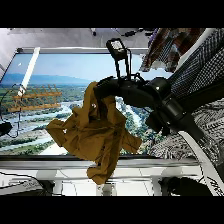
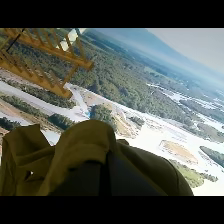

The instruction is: Fold the clothes and pants, and hang the long-sleeved shirts on hangers.

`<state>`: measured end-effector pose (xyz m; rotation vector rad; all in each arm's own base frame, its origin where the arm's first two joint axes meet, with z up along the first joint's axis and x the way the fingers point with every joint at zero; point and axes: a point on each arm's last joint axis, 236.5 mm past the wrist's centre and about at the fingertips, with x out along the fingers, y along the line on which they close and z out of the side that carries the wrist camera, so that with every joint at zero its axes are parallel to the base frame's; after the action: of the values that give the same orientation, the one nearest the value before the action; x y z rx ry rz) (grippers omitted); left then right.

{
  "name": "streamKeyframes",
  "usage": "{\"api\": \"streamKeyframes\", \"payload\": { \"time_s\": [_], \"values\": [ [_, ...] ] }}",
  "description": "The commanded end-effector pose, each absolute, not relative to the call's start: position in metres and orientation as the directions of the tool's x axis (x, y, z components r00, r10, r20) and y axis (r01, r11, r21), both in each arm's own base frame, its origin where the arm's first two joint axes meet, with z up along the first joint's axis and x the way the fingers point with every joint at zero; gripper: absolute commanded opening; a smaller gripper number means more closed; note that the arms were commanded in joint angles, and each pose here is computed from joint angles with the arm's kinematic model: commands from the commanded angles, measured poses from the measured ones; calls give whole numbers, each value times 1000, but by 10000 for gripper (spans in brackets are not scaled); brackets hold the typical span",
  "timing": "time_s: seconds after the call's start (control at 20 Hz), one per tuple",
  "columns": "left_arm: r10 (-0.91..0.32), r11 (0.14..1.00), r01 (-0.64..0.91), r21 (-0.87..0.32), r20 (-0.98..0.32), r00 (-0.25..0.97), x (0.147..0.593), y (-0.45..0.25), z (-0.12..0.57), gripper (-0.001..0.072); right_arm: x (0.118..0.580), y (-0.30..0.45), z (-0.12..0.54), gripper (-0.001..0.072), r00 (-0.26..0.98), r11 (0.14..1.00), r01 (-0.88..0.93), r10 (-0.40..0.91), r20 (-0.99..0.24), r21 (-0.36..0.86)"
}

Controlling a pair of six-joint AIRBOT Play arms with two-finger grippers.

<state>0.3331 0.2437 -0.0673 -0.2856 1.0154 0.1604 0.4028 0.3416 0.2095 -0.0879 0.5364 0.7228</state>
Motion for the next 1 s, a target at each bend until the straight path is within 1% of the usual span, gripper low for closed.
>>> {"api": "streamKeyframes", "payload": {
  "time_s": [0.0, 0.1, 0.15, 0.2, 0.25, 0.3, 0.35, 0.4, 0.5, 0.55, 0.6, 0.75, 0.85, 0.95],
  "values": [
    [64, 963, -248, -103, -809, 585, 338, 243, -18, 33, 405, 343, 202, 33, 616, 754, -648, 601, -509, 105],
    [136, 970, -241, -33, -747, 650, 338, 241, 34, 33, 407, 345, 196, 33, 612, 755, -647, 598, -517, 106],
    [150, 974, -225, -9, -720, 678, 334, 233, 60, 33, 408, 345, 193, 33, 611, 756, -647, 594, -523, 103],
    [132, 980, -199, -15, -697, 704, 330, 217, 81, 33, 410, 344, 188, 33, 615, 759, -645, 583, -531, 87],
    [90, 986, -159, -45, -663, 743, 331, 194, 104, 33, 414, 341, 186, 33, 624, 765, -641, 568, -537, 63],
    [37, 991, -107, -74, -627, 778, 336, 168, 123, 33, 419, 335, 183, 33, 638, 776, -630, 548, -541, 42],
    [-40, 995, -22, -97, -594, 803, 341, 134, 139, 33, 425, 329, 182, 34, 649, 790, -612, 532, -543, 42],
    [-109, 994, 76, -81, -589, 800, 340, 102, 148, 33, 433, 319, 182, 34, 664, 810, -585, 514, -543, 51],
    [-229, 964, 264, -37, -623, 748, 324, 41, 155, 33, 453, 292, 185, 33, 701, 854, -513, 475, -531, 86],
    [-274, 939, 344, -15, -636, 721, 311, 14, 159, 33, 463, 278, 186, 33, 718, 874, -474, 455, -526, 108],
    [-312, 920, 392, -13, -629, 712, 301, -7, 167, 33, 472, 264, 186, 33, 733, 891, -437, 433, -524, 125],
    [-410, 864, 502, -31, -621, 668, 256, -59, 186, 32, 489, 232, 188, 33, 762, 918, -373, 387, -519, 138],
    [-462, 837, 538, -97, -653, 600, 221, -82, 184, 32, 495, 221, 190, 33, 777, 926, -352, 371, -509, 138],
    [-496, 822, 545, -165, -679, 542, 198, -95, 181, 32, 497, 221, 192, 33, 782, 926, -352, 370, -501, 135]
  ]
}}
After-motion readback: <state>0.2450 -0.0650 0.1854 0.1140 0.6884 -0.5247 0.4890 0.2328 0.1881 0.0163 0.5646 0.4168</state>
